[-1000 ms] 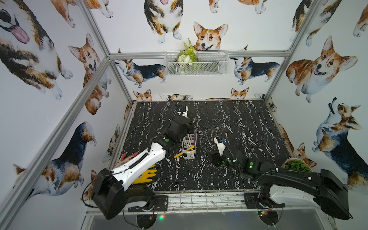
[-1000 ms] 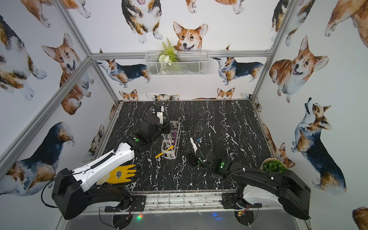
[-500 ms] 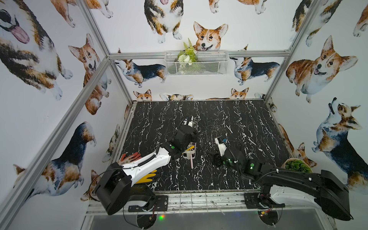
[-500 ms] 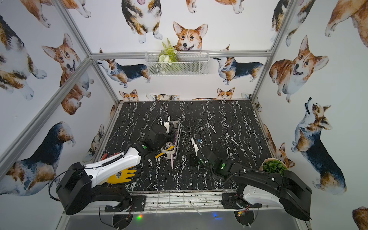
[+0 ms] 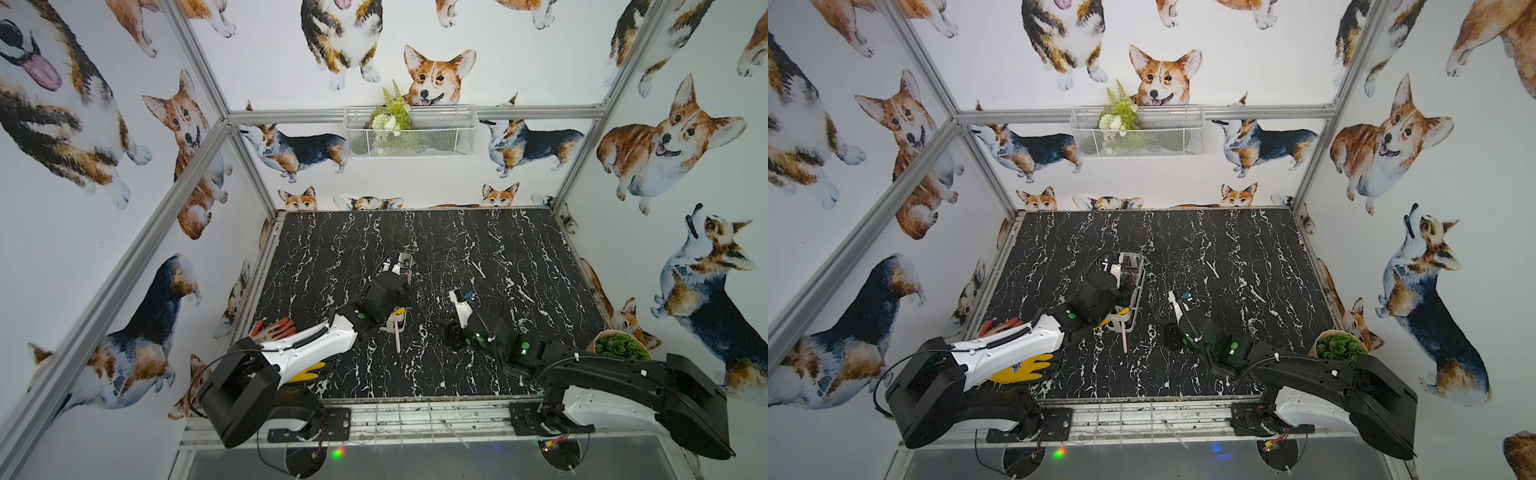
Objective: Place the toothbrush into the toothbrush holder
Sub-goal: Place the toothbrush in the toothbrush holder.
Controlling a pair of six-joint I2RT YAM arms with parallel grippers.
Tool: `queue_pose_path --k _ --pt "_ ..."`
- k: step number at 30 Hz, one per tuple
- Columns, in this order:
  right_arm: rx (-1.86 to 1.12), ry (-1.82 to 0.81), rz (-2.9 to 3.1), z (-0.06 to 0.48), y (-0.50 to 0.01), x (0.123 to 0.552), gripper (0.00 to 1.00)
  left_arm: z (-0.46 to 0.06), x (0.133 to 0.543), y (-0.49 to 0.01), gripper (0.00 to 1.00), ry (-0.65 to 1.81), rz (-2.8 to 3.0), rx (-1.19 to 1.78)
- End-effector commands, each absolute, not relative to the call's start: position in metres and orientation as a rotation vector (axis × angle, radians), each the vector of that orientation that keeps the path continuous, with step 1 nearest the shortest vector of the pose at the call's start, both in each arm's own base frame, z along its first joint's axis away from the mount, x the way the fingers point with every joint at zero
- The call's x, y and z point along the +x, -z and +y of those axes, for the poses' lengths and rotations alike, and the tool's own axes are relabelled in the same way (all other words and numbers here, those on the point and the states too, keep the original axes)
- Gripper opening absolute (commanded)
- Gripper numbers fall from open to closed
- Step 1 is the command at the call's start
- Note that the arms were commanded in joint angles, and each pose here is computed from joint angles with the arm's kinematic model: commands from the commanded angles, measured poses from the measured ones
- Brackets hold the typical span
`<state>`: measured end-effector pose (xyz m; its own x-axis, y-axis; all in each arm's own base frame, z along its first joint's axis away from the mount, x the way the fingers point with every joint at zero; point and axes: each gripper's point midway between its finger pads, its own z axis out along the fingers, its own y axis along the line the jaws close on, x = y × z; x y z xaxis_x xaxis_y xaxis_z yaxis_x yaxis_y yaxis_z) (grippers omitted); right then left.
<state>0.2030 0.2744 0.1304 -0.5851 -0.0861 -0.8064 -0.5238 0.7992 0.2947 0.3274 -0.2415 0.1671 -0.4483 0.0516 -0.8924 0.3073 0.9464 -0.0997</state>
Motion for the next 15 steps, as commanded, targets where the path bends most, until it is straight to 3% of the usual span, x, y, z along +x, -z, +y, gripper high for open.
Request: queue_pose_path --k 1,9,15 --pt "-0.42 -0.744 2.113 0.285 -0.135 0.202 0.67 -0.24 0.328 -0.177 0.36 0.314 1.995 0.219" --pt "-0.427 -0.817 2.091 0.299 -0.139 0.196 0.67 -0.222 0.313 -0.209 0.67 0.31 1.997 0.19" --pt "-0.472 -0.847 2.098 0.323 -0.152 0.201 0.69 -0.202 0.3 -0.225 0.7 0.272 2.035 0.149"
